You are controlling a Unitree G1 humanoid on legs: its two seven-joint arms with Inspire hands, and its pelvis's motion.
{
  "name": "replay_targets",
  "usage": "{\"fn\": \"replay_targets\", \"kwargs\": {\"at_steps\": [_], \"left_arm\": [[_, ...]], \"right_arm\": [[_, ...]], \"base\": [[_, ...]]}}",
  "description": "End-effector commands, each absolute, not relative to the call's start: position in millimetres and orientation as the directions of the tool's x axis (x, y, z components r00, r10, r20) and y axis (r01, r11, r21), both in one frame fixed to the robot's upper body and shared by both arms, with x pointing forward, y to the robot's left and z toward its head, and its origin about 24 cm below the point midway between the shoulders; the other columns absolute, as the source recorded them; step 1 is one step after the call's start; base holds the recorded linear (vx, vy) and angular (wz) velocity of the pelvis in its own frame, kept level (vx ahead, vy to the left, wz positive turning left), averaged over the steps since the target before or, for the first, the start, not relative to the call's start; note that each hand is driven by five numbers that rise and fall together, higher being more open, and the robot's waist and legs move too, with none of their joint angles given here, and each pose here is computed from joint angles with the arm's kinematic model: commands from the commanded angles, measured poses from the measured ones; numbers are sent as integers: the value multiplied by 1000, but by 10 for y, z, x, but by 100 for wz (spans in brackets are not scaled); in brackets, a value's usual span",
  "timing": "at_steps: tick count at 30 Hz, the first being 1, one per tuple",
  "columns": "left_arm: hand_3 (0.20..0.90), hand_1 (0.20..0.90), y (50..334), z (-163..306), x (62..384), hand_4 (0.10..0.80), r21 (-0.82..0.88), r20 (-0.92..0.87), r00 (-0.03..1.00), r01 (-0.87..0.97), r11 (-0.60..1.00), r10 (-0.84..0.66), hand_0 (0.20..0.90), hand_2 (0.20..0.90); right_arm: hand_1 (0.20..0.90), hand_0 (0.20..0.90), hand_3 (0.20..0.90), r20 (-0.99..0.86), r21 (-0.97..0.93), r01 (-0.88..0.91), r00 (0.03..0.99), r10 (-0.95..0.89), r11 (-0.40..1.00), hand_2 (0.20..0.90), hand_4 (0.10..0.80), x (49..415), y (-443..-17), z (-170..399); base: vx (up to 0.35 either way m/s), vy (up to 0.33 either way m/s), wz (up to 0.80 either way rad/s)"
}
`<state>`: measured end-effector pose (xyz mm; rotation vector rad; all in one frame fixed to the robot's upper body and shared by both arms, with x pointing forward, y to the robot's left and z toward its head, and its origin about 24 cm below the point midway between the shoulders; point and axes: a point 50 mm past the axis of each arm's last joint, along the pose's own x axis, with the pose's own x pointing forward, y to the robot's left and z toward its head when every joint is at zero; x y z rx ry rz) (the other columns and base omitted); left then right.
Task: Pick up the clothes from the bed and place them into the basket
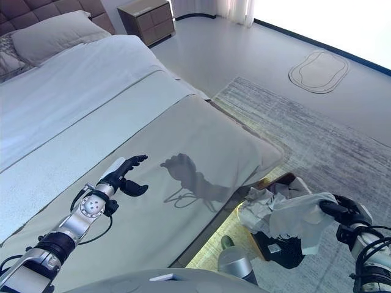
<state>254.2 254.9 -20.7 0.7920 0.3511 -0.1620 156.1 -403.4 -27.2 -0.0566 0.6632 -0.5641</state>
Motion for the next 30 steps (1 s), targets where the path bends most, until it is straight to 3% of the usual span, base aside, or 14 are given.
{"fn": "replay_targets", "kwargs": {"at_steps": [1, 18, 26, 30], "left_arm": [[900, 900, 2450, 248, 2892, 800, 700, -167, 984, 165, 695, -64, 900, 900], [900, 900, 2513, 88, 2748, 800, 671, -163, 987, 97, 735, 18, 900, 900], [900, 900, 2439, -3, 2688, 800, 645, -155, 987, 73, 760, 37, 900, 900], [900, 900, 2371, -94, 2629, 800, 627, -160, 985, 57, 777, 57, 900, 900]], "right_arm": [[900, 900, 900, -335, -219, 555, 730, -596, 803, 900, 800, 1864, -4258, 225], [900, 900, 900, -281, -74, 509, 815, -508, 858, 900, 800, 1937, -3870, 57], [900, 900, 900, -247, 31, 443, 872, -422, 896, 900, 800, 2050, -3329, -167], [900, 900, 900, -205, -47, 315, 926, -317, 948, 900, 800, 2143, -2972, -163]], "base": [[0, 0, 0], [-6, 10, 2], [11, 34, 9], [5, 17, 6]]}}
